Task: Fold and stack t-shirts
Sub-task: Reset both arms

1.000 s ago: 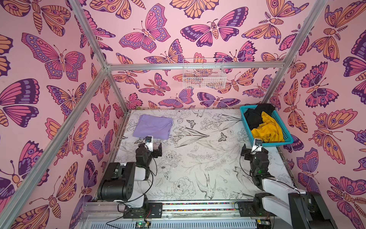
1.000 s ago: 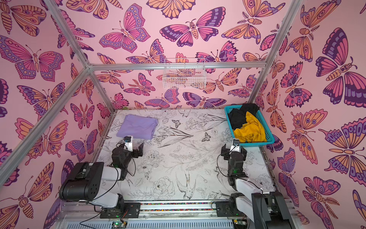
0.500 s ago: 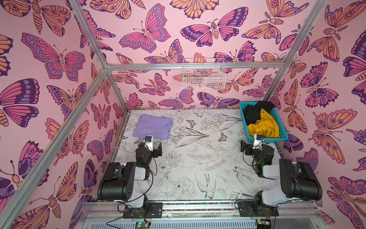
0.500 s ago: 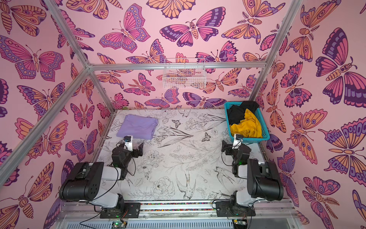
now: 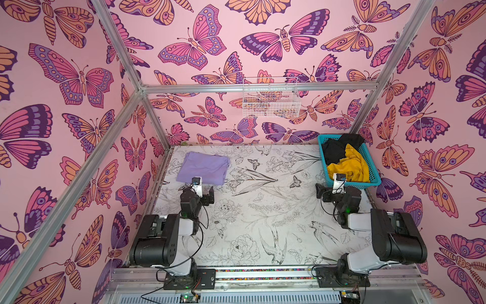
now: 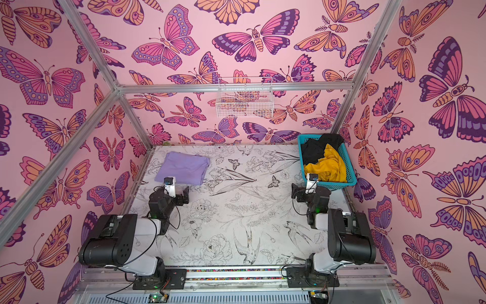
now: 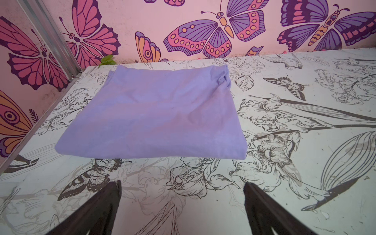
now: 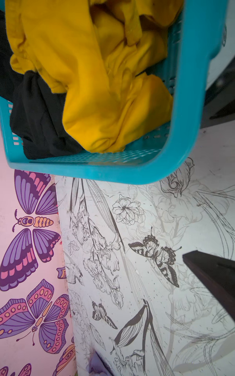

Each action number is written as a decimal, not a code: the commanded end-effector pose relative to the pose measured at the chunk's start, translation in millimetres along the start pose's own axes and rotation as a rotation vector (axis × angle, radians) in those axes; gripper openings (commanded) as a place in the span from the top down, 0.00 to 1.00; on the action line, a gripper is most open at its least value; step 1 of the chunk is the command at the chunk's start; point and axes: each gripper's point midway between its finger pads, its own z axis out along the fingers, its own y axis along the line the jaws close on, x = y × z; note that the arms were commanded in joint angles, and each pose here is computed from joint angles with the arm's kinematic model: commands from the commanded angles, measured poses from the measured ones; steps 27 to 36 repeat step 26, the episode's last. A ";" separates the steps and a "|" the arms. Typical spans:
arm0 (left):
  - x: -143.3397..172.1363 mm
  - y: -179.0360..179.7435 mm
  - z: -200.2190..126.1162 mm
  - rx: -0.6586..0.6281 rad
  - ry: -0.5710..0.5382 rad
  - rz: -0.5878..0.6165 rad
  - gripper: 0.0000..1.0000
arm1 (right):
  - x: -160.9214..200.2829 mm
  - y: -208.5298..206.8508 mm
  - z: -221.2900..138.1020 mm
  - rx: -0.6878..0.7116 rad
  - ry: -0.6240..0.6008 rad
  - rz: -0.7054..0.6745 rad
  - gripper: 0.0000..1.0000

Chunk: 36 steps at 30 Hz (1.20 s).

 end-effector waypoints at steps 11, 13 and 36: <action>10.5 4.8 1.6 -0.022 0.043 -0.018 0.01 | -9.3 1.0 1.0 0.002 -0.014 -0.019 0.01; 11.2 4.6 1.8 -0.020 0.046 -0.020 0.01 | -9.9 0.9 0.9 0.002 -0.016 -0.019 0.01; -1.5 5.1 7.6 -0.018 0.022 -0.020 0.01 | -9.4 1.1 1.1 0.002 -0.014 -0.020 0.01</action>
